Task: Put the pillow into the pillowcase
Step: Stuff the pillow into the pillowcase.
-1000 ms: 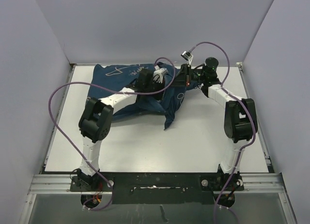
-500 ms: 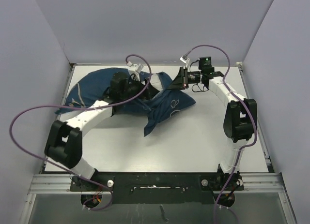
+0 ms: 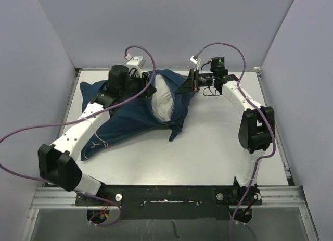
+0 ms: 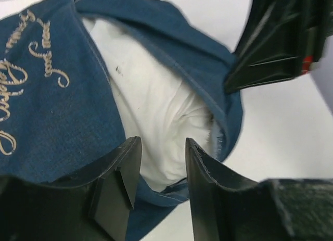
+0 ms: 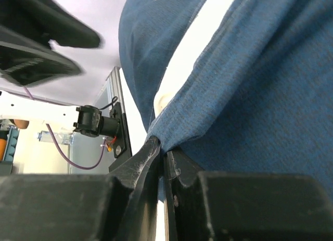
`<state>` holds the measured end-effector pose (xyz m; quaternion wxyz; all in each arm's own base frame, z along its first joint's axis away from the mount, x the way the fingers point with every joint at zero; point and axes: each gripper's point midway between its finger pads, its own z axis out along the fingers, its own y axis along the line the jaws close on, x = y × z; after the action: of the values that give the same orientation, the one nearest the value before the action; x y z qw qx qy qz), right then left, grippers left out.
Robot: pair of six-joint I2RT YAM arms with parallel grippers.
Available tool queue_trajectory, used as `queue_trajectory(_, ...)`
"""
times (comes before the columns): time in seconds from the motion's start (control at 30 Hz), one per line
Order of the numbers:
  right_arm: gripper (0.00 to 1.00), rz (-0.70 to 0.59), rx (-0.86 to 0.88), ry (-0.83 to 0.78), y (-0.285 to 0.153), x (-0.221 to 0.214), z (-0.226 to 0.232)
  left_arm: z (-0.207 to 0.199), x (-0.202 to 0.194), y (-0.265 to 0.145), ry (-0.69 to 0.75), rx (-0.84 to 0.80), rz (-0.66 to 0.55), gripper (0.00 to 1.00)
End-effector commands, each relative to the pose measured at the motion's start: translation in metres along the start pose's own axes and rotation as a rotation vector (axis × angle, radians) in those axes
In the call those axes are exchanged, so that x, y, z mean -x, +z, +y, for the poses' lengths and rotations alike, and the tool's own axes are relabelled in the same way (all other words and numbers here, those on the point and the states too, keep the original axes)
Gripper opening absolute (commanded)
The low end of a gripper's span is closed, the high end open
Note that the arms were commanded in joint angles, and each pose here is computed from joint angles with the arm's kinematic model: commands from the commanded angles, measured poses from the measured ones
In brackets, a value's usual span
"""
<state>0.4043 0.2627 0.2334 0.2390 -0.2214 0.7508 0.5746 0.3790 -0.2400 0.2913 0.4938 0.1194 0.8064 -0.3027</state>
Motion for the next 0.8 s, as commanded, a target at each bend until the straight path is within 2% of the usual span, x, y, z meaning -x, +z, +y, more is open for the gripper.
queue_trajectory(0.0,0.07,-0.021,0.097,-0.148,0.009,0.027,0.042,0.027,-0.04,0.019,0.005,0.105,0.217,0.38)
queue_trajectory(0.07,0.07,-0.017,0.091,-0.142,0.011,0.025,0.04,0.03,-0.054,0.033,-0.004,0.102,0.259,0.42)
queue_trajectory(0.17,0.06,-0.014,0.081,-0.126,0.011,0.02,0.035,0.06,-0.072,0.046,0.008,0.246,0.337,0.43)
queue_trajectory(0.23,0.06,-0.011,0.073,-0.126,0.01,0.017,0.035,0.079,-0.077,0.044,0.033,0.353,0.39,0.43)
queue_trajectory(0.33,0.06,-0.007,0.047,-0.132,0.009,0.014,0.032,0.088,-0.077,0.039,0.09,0.41,0.419,0.43)
queue_trajectory(0.47,0.06,-0.005,0.015,-0.129,0.008,0.011,0.024,0.078,-0.066,0.029,0.157,0.408,0.409,0.42)
queue_trajectory(0.53,0.06,-0.003,0.003,-0.131,0.008,0.011,0.022,0.065,-0.056,0.023,0.16,0.357,0.383,0.43)
queue_trajectory(0.67,0.06,-0.001,-0.004,-0.13,0.008,0.011,0.02,0.028,-0.022,0.003,0.147,0.226,0.244,0.52)
queue_trajectory(0.77,0.06,0.003,0.003,-0.127,0.01,0.011,0.022,0.028,-0.017,-0.007,0.151,0.258,0.214,0.58)
